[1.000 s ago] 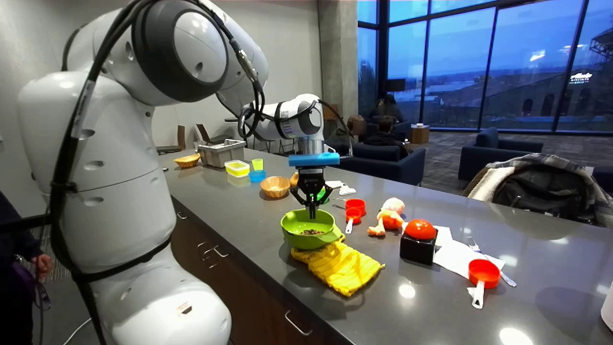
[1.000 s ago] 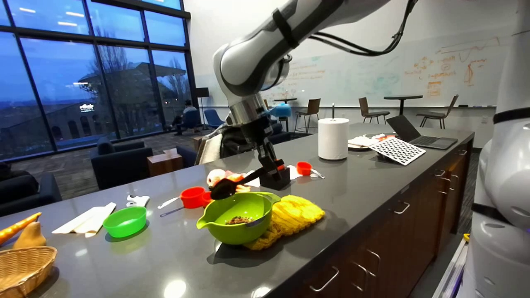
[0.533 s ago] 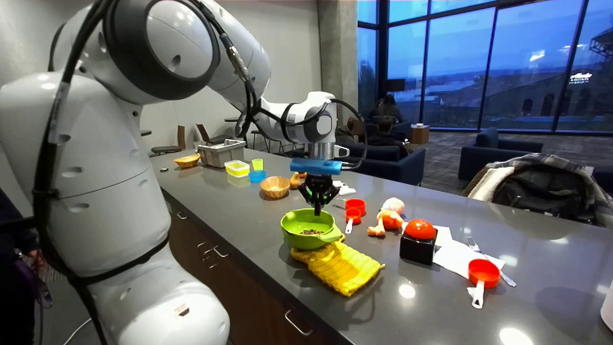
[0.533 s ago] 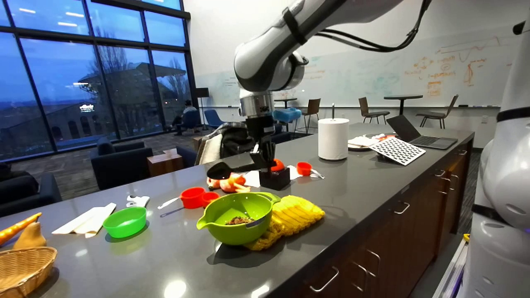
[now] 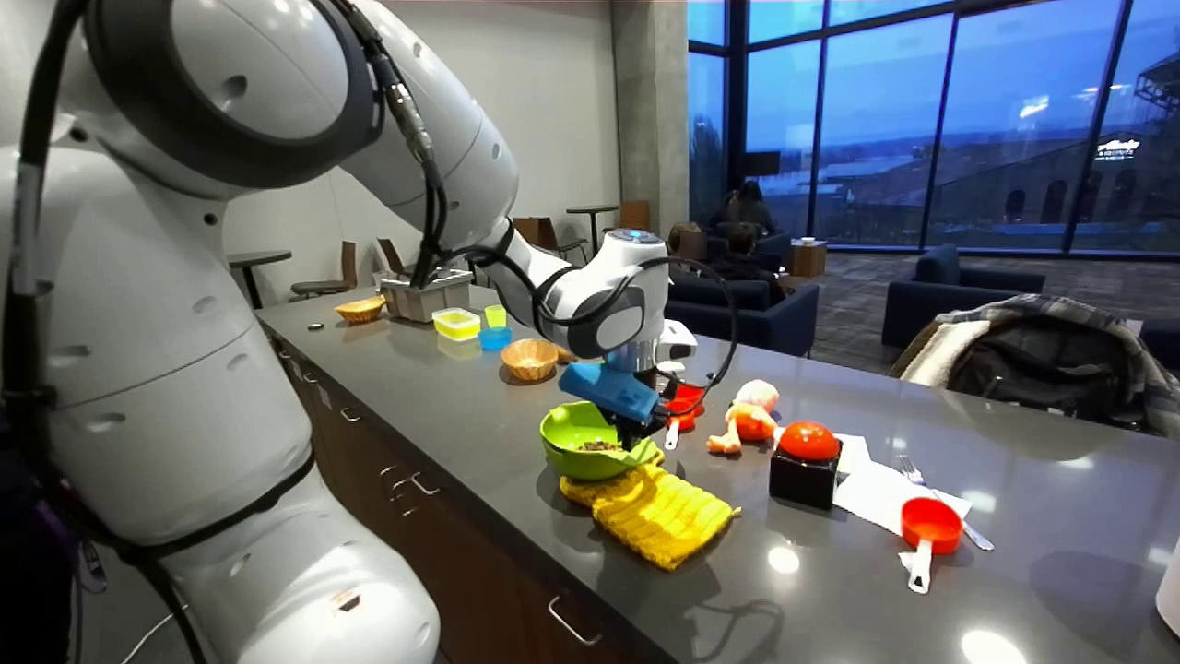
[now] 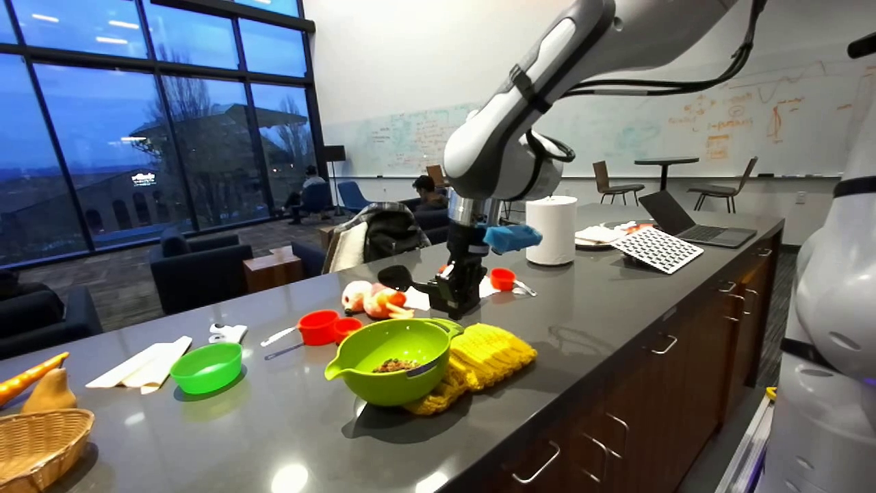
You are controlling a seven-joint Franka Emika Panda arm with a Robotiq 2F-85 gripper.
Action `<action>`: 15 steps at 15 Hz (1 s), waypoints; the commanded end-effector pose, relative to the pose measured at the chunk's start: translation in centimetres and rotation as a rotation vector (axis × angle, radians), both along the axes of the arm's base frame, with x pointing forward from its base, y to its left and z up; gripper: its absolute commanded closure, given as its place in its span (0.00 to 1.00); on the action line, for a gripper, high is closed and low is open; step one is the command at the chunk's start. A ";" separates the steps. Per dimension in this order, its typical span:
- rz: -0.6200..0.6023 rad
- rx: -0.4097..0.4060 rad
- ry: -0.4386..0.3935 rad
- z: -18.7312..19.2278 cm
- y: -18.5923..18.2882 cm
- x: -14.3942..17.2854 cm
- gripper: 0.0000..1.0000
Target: Remove the black spoon from the green bowl
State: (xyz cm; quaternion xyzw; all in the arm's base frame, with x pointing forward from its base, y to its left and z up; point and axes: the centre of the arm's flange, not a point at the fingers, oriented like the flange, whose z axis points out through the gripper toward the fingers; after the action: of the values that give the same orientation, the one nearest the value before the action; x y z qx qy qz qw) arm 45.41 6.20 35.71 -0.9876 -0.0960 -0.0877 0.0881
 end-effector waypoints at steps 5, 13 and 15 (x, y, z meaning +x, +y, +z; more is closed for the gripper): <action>-0.169 0.070 -0.077 -3.2 -4.2 -8.0 0.99; -0.156 0.236 -0.219 -6.9 -6.7 -7.2 0.99; -0.139 0.289 -0.237 -8.0 -7.5 -7.2 0.99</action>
State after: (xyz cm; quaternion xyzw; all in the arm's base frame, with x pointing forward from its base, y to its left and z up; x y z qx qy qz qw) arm 39.17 0.13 31.46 -0.9642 -0.0085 -0.1968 0.1774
